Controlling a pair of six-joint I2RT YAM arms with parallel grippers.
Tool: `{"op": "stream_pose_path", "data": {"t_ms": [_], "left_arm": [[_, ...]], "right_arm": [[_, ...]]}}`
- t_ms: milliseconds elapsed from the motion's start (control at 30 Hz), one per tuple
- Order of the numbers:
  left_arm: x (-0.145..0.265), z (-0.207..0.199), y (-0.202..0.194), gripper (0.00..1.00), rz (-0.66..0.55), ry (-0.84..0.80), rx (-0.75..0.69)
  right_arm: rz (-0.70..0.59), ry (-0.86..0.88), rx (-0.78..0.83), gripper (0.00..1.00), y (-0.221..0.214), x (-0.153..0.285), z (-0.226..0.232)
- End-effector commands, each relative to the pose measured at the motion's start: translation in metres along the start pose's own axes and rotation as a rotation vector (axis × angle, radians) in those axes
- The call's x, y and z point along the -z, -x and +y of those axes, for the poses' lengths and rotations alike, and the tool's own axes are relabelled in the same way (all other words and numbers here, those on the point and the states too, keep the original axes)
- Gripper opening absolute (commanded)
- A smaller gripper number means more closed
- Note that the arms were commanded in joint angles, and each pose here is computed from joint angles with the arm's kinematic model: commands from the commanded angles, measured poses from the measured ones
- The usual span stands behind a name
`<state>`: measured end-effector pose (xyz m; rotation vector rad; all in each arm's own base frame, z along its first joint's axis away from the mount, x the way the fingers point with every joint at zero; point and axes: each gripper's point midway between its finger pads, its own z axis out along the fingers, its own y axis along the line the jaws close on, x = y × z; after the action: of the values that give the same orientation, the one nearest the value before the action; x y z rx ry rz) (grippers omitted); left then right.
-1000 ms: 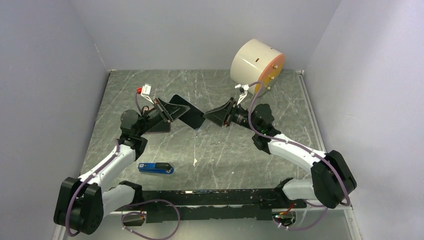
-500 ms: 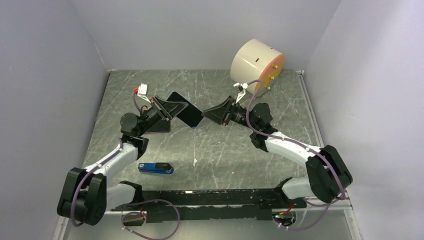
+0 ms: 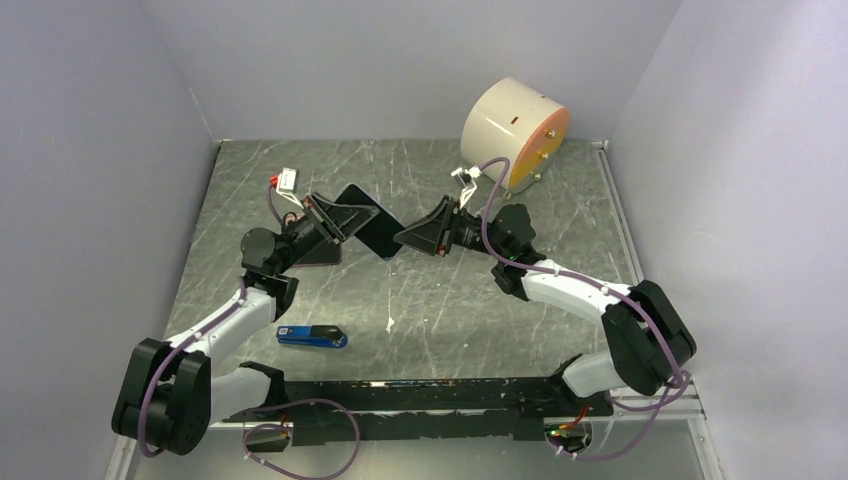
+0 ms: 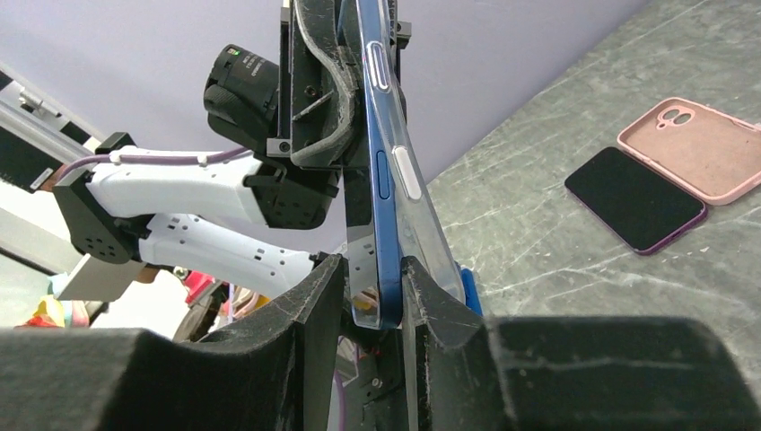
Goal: Take the phone out of the phone case
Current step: Remove the phone case from the phone.
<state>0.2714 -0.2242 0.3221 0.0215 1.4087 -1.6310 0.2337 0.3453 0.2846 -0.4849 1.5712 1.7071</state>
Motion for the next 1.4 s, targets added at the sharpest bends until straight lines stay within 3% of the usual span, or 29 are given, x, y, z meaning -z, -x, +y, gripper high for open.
{"op": "stream_pose_path", "data": {"t_ms": [0,467,600,700,833,967,1167,1367], "left_arm": [[-0.005,-0.035,0.016,0.03,-0.063,-0.104,-0.074],[-0.014,-0.017,-0.008,0.03,0.004,-0.068,-0.081],[-0.02,-0.014,-0.014,0.03,0.018,-0.067,-0.082],[-0.02,-0.012,-0.015,0.13,0.024,-0.061,-0.094],[-0.016,-0.005,-0.016,0.42,0.036,-0.003,-0.156],[-0.007,0.003,-0.012,0.66,0.031,0.088,-0.234],[0.009,0.003,-0.006,0.79,0.008,0.17,-0.348],[0.023,0.0,-0.011,0.79,0.009,0.171,-0.388]], "right_arm": [[0.047,0.083,0.024,0.32,-0.005,-0.005,0.026],[0.012,0.19,0.042,0.31,0.014,-0.014,0.051],[0.019,0.214,0.039,0.25,0.012,-0.017,0.054],[0.025,0.222,0.024,0.14,0.01,-0.015,0.054],[-0.012,0.19,0.011,0.0,0.018,-0.007,0.048],[-0.073,0.151,-0.001,0.0,0.031,0.004,0.041],[-0.135,0.09,-0.029,0.0,0.046,0.013,0.032],[-0.2,0.054,-0.07,0.0,0.059,0.023,0.024]]}}
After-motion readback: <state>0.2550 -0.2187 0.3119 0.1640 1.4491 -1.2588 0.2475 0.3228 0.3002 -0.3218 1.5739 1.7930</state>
